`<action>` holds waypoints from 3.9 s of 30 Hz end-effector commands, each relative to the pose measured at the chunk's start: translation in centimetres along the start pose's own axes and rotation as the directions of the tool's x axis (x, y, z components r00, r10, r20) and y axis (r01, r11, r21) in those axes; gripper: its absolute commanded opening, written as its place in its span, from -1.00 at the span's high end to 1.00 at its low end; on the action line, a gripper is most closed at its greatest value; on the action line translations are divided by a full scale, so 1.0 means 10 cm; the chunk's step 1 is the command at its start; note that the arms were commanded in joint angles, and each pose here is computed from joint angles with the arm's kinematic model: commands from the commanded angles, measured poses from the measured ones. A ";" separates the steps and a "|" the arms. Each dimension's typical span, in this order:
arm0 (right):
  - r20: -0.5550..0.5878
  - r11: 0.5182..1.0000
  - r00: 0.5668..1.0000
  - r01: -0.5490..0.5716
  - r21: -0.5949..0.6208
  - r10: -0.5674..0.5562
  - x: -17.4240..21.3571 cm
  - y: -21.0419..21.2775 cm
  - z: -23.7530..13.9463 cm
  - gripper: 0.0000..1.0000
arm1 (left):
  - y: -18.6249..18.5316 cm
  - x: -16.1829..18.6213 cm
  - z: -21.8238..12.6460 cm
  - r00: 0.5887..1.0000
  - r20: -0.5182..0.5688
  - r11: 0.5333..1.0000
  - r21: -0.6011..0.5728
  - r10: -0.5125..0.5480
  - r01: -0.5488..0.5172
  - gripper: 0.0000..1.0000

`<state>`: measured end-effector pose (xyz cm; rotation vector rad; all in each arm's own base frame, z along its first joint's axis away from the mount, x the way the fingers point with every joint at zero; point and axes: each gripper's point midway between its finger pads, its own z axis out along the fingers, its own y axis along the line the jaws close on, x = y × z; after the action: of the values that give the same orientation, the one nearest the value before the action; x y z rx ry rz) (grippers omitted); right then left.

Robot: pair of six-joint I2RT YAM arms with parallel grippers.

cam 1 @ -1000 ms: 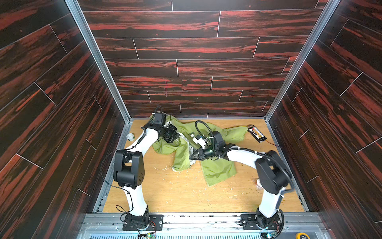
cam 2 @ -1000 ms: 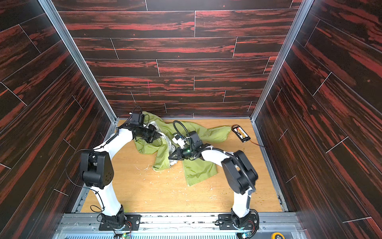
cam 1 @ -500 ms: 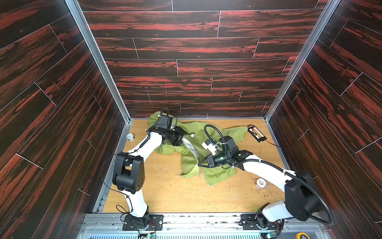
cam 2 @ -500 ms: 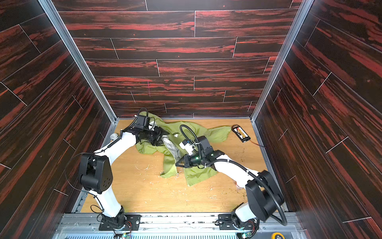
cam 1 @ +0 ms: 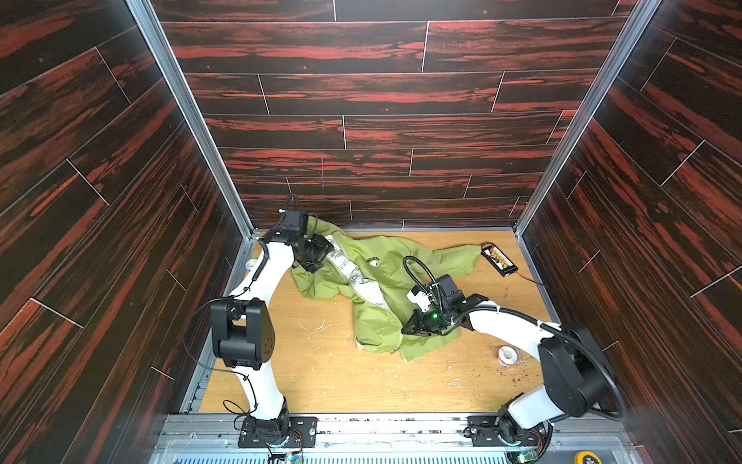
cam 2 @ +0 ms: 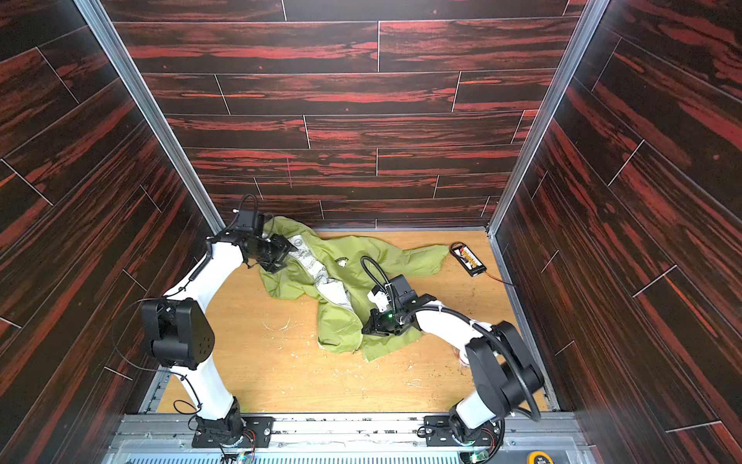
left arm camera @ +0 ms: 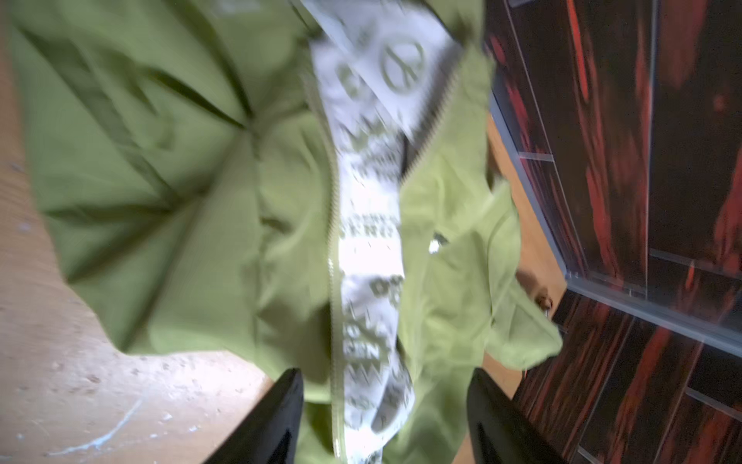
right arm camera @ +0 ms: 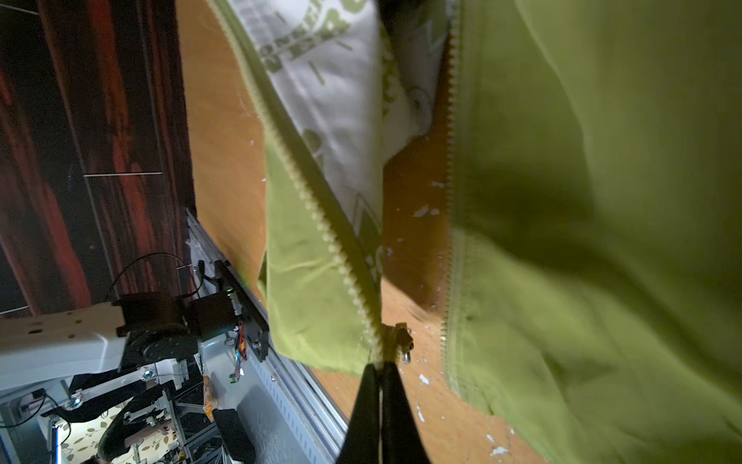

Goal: Zip up the jacket

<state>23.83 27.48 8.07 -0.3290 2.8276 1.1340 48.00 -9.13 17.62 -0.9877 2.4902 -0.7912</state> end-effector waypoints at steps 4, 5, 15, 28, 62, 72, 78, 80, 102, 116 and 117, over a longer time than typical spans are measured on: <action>-0.015 0.999 1.000 -0.011 0.032 0.011 -0.13 -0.06 0.06 1.00 | 0.22 -0.27 0.36 1.000 -0.010 0.997 -0.076 -0.026 0.025 -0.19; -0.016 0.999 1.000 -0.010 0.030 0.011 -0.14 -0.05 0.06 1.00 | 0.21 -0.31 0.42 0.999 -0.011 0.997 -0.064 -0.037 0.036 -0.17; -0.040 1.000 0.999 -0.012 0.023 0.013 -0.16 -0.07 0.08 1.00 | 0.26 -0.49 0.99 0.992 -0.037 0.993 -0.024 -0.121 0.120 -0.07; -0.053 1.000 0.999 0.006 0.027 -0.005 -0.17 -0.08 0.02 1.00 | 0.17 -0.86 1.16 0.987 0.023 0.986 0.034 -0.161 0.160 0.77; -0.125 0.968 0.960 0.250 -0.032 -0.252 0.04 0.51 -0.17 1.00 | -0.52 -1.49 -0.20 0.957 0.291 1.000 0.007 -0.018 0.017 1.00; -0.042 0.994 0.995 -0.084 0.063 0.087 -0.24 -0.16 -0.40 1.00 | -0.82 -1.36 0.84 0.981 0.166 0.978 0.195 -0.100 0.067 1.00; 0.045 0.918 0.973 -0.230 0.322 0.228 -0.31 -0.69 -0.59 0.46 | -1.23 -1.38 0.81 0.978 0.173 0.939 0.339 -0.118 0.053 -0.05; 0.065 0.918 0.973 -0.230 0.324 0.221 -0.36 -0.66 -0.63 0.34 | -1.29 -1.36 0.70 0.978 0.182 0.938 0.344 -0.097 0.029 -0.36; 0.211 0.915 0.968 -0.205 0.349 0.137 -1.06 -0.76 -0.71 0.06 | 0.42 0.86 0.12 1.000 0.006 0.999 -0.037 -0.009 0.009 -0.48; 0.134 0.907 0.948 -0.316 0.278 0.289 -1.08 -1.28 -0.39 0.07 | 1.17 0.54 0.65 0.998 0.007 0.966 -0.251 -0.061 0.061 -0.11; 0.122 0.909 0.946 -0.322 0.264 0.299 -1.04 -1.28 -0.34 0.09 | 1.21 0.51 0.67 0.998 0.004 0.964 -0.261 -0.063 0.061 -0.02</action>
<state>38.11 16.85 4.84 0.1740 2.9353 0.6545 40.70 -9.19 4.17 -1.1598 2.6382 -0.5374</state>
